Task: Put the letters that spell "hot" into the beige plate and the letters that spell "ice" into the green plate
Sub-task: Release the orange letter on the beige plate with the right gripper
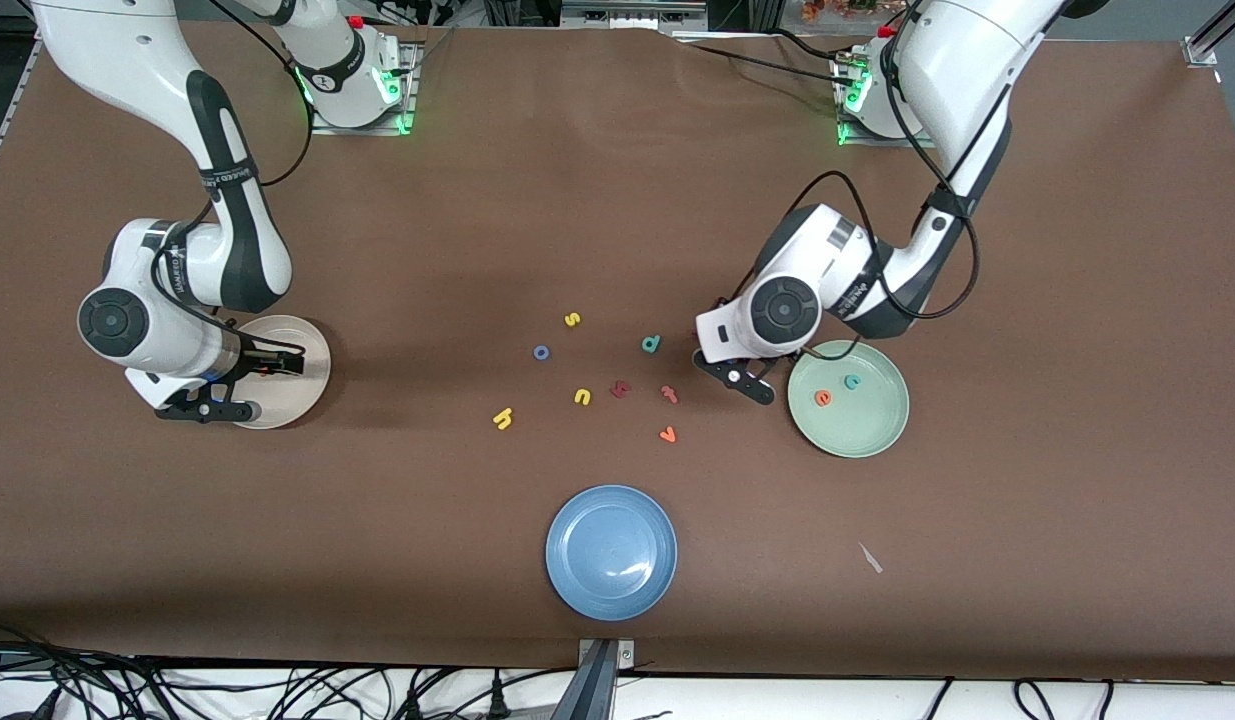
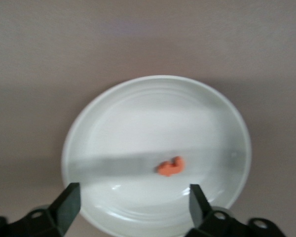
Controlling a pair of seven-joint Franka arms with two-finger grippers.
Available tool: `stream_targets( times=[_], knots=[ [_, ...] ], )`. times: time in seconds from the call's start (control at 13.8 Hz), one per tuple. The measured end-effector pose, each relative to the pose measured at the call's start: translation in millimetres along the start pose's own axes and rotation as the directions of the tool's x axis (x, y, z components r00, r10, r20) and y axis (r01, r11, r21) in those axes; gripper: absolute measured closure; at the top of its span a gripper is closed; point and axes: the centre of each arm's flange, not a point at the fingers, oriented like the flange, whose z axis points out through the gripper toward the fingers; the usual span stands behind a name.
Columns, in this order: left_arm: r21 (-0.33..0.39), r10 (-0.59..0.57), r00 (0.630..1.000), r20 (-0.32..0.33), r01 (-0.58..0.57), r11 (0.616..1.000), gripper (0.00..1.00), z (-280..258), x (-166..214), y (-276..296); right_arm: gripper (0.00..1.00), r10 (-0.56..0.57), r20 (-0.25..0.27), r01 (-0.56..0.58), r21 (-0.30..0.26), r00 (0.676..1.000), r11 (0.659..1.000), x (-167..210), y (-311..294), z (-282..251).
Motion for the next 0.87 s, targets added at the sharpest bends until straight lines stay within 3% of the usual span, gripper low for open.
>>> stream_targets(
  times=[0.14, 0.36, 0.65, 0.87],
  knots=[
    [0.002, -0.004, 1.0, -0.017, 0.004, 1.0, 0.0, 4, 2, 15, 0.0, 0.078, 0.001, -0.077, 0.065, 0.997, 0.995, 3, -24, -3],
    [0.006, 0.079, 0.997, -0.017, -0.079, 0.997, 0.0, 11, 3, 32, 0.0, 0.233, 0.005, -0.232, 0.09, 0.973, 0.969, 10, -82, -5],
    [0.012, 0.29, 0.957, -0.008, -0.29, 0.957, 0.0, 14, 2, 43, 0.0, 0.445, -0.002, -0.443, 0.101, 0.895, 0.891, 19, -181, -5],
    [0.032, 0.463, 0.886, -0.003, -0.463, 0.886, 0.01, 22, 1, 50, 0.0, 0.571, 0.005, -0.568, 0.113, 0.821, 0.815, 26, -210, -1]
  ],
)
